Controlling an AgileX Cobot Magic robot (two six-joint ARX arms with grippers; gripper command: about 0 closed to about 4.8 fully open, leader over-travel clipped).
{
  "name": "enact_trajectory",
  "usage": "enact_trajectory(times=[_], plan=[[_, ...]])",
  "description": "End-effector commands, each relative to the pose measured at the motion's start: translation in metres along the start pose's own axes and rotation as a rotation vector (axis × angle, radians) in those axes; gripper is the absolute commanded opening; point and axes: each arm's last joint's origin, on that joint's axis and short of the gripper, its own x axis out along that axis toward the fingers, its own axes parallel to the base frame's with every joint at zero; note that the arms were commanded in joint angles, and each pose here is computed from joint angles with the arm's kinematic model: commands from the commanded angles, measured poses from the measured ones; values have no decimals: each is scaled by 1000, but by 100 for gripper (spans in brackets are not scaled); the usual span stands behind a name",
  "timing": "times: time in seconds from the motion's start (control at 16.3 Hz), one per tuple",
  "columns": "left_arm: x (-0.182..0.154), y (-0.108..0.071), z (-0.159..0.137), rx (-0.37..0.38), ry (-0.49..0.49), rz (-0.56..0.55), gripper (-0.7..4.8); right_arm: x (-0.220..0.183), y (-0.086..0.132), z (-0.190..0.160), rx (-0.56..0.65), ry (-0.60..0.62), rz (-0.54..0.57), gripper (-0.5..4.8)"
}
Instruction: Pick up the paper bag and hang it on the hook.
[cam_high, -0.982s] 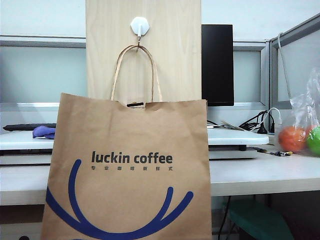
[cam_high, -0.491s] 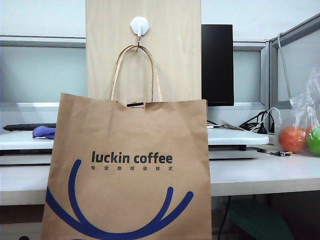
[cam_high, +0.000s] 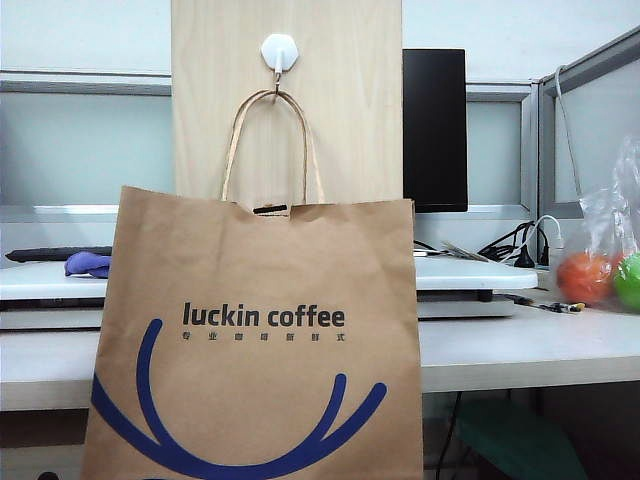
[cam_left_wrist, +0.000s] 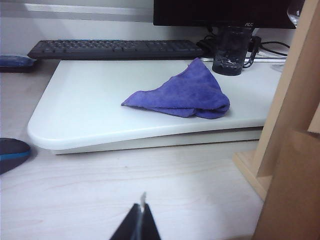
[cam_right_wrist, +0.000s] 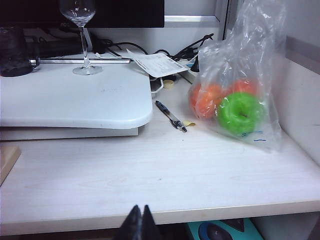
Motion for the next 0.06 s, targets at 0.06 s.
enact_trajectory(times=[0.06], plan=[[0,0,1,5,-8,-5,-6,0,0,0,5,-10,3,-4]])
